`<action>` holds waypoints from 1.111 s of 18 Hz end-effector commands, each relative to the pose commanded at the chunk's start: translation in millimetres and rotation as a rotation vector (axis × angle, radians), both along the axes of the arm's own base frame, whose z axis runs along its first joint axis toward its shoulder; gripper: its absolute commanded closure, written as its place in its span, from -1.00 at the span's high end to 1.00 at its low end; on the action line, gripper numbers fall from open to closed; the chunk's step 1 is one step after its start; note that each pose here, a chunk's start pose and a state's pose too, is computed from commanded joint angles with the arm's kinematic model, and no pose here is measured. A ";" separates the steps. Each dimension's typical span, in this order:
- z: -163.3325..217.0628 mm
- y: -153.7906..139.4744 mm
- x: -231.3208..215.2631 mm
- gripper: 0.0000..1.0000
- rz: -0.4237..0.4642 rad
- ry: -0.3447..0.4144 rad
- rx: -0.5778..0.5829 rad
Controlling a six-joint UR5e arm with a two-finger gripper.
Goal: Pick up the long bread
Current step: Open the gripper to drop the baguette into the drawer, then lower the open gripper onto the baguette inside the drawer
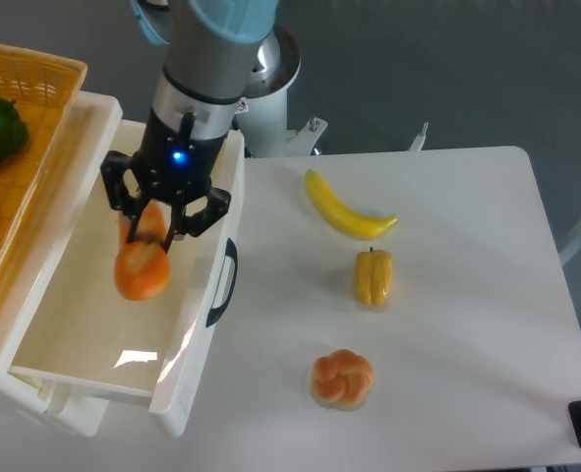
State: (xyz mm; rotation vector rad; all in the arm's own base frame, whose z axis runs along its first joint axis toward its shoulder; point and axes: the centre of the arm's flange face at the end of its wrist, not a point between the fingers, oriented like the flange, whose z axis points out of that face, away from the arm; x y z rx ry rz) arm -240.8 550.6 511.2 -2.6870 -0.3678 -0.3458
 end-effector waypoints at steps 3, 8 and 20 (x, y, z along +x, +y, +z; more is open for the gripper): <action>2.9 0.2 -0.2 0.81 0.000 0.009 0.010; 5.6 -0.4 -1.1 0.99 0.001 0.017 0.015; 25.1 -27.8 -90.6 1.00 0.157 0.164 0.022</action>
